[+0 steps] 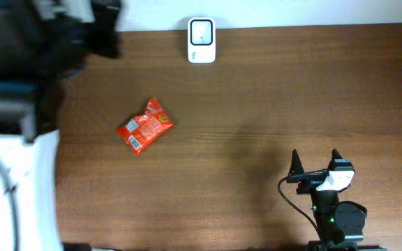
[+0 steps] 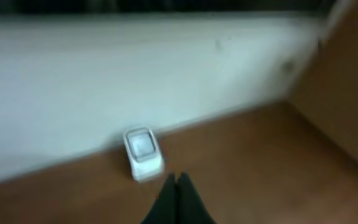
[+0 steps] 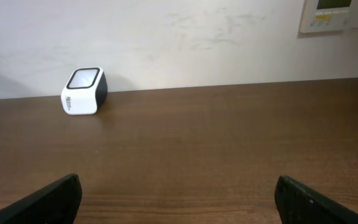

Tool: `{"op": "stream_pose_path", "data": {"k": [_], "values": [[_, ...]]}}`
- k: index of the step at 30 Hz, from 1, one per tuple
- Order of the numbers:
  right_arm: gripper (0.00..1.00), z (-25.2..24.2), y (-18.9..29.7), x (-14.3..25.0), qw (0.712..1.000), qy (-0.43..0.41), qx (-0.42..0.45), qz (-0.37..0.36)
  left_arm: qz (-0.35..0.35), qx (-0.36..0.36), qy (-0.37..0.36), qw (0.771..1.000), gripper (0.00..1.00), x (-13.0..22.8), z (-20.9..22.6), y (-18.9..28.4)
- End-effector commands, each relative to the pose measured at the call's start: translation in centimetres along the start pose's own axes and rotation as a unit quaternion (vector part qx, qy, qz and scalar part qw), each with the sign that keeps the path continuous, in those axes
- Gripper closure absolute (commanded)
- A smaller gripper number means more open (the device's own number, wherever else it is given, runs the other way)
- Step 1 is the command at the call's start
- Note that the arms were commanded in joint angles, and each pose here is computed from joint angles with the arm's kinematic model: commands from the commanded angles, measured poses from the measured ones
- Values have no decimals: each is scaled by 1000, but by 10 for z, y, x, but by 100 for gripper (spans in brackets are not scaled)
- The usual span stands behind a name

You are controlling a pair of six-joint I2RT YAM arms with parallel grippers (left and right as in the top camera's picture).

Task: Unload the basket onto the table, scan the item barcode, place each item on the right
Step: 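Lift the red candy bag out and drop it on the table centre, then reach the left gripper into the basket and grasp the white-yellow snack pack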

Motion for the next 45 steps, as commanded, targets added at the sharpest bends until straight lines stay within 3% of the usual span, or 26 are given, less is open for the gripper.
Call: {"op": "stream_pose_path", "data": {"k": [1,3,4,5,6,7,8,9,10,11,13,16,21,25,28,30,33,37,39,41,43,45], "values": [[2,-1,0,2,1000,-4,1,2,107,-17,18,994,100,39,-5,-74],[1,-1,0,2,1000,-4,1,2,150,-49,18,987,100,56,0,-96],[2,-1,0,2,1000,-4,1,2,209,-104,13,972,100,78,11,-115],[2,-1,0,2,1000,-4,1,2,255,-138,10,957,91,95,18,-123],[2,-1,0,2,1000,-4,1,2,310,-156,8,938,91,115,22,-130],[2,-1,0,2,1000,-4,1,2,388,-159,8,908,73,145,24,-139],[2,-1,0,2,1000,-4,1,2,505,-138,19,852,61,198,26,-160],[2,-1,0,2,1000,-4,1,2,525,-137,25,840,53,209,27,-165],[2,-1,0,2,1000,-4,1,2,548,-134,31,825,39,224,27,-173],[2,-1,0,2,1000,-4,1,2,572,-125,33,810,3,240,28,-182],[1,-1,0,2,1000,-4,1,2,609,-108,40,785,1,266,27,-194],[2,-1,0,2,1000,-4,1,2,651,4,82,754,1,302,12,-208],[2,-1,0,2,1000,-4,1,2,698,43,108,707,0,323,-2,-207],[2,-1,0,2,1000,-4,1,2,674,56,99,730,2,343,-16,-226],[2,-1,0,2,1000,-4,1,2,621,106,120,767,4,342,-35,-246],[2,-1,0,2,1000,-4,1,2,547,190,164,799,9,330,-59,-267],[2,-1,0,2,1000,-4,1,2,488,229,227,811,13,310,-71,-282],[2,-1,0,2,1000,-4,1,2,387,321,249,828,16,239,-76,-283],[2,-1,0,2,1000,-4,1,2,348,321,229,850,16,196,-67,-271],[2,-1,0,2,1000,-4,1,2,323,261,201,887,16,158,-42,-251],[2,-1,0,2,1000,-4,1,2,303,121,149,933,14,117,-9,-210],[2,-1,0,2,1000,-4,1,2,266,-23,110,958,3,83,22,-154]]}}
Point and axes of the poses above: each gripper's point midway between its finger pads, its own y axis back along the fingers, its own z axis along the line the jaws close on, x = y × z, the point moved 10 cm from there along y, back along the fingers, and after that the axes turned 13 degrees about -y, right-handed, at the moved point
